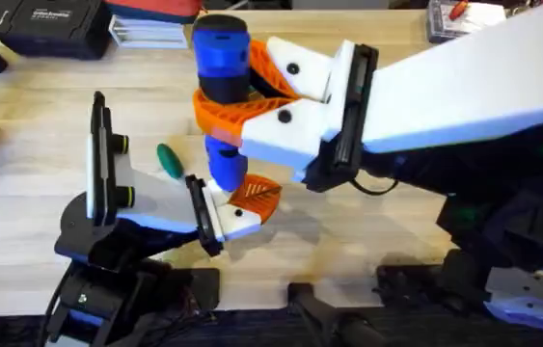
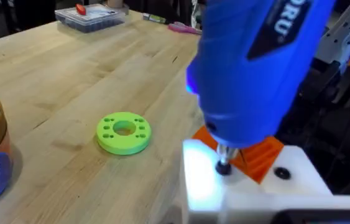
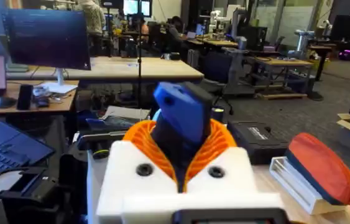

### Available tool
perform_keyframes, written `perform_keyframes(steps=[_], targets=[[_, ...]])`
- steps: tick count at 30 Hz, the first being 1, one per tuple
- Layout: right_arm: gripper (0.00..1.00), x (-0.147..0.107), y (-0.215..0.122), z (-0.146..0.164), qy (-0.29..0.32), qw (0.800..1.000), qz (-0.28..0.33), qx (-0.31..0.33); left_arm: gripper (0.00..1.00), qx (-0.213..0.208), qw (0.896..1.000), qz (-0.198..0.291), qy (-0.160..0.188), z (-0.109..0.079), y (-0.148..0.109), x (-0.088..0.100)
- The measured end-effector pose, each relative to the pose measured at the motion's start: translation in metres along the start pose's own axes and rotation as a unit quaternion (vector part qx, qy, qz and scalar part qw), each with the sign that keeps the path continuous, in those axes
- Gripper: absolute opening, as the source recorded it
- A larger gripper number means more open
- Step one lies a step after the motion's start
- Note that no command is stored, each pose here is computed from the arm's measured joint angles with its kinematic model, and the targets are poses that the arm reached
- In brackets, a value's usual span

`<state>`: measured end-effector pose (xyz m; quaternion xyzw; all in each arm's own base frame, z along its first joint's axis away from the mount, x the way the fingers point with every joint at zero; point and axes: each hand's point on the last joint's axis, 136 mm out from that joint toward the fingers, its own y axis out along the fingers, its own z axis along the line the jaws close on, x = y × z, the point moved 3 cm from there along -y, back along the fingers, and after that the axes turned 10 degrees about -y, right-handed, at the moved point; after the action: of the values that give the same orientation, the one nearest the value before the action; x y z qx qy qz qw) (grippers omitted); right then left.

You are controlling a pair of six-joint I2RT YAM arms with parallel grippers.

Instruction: Pick up the gripper from the table and insert it into the empty holder that is missing its gripper. Then pick up a screw, insert it into the mounting hole, and use the screwdriver to tighten it. Finally, clean up the table by picking up the vegetable and placing it into the bucket.

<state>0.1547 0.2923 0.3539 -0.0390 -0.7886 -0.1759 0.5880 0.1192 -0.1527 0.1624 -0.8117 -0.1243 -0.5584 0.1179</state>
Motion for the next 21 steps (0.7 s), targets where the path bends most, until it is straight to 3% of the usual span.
perform_keyframes(steps=[16, 21], targets=[[0.03, 0.005, 0.001, 0.002, -0.01, 1.0, -0.024, 0.005, 0.004, -0.003, 1.0, 0.001, 0.008, -0.001, 0.0, 0.0], [0.029, 0.043, -0.004, -0.003, -0.043, 0.993, -0.114, -0.012, 0.004, -0.001, 1.0, 0.0, 0.008, -0.001, 0.0, 0.0]])
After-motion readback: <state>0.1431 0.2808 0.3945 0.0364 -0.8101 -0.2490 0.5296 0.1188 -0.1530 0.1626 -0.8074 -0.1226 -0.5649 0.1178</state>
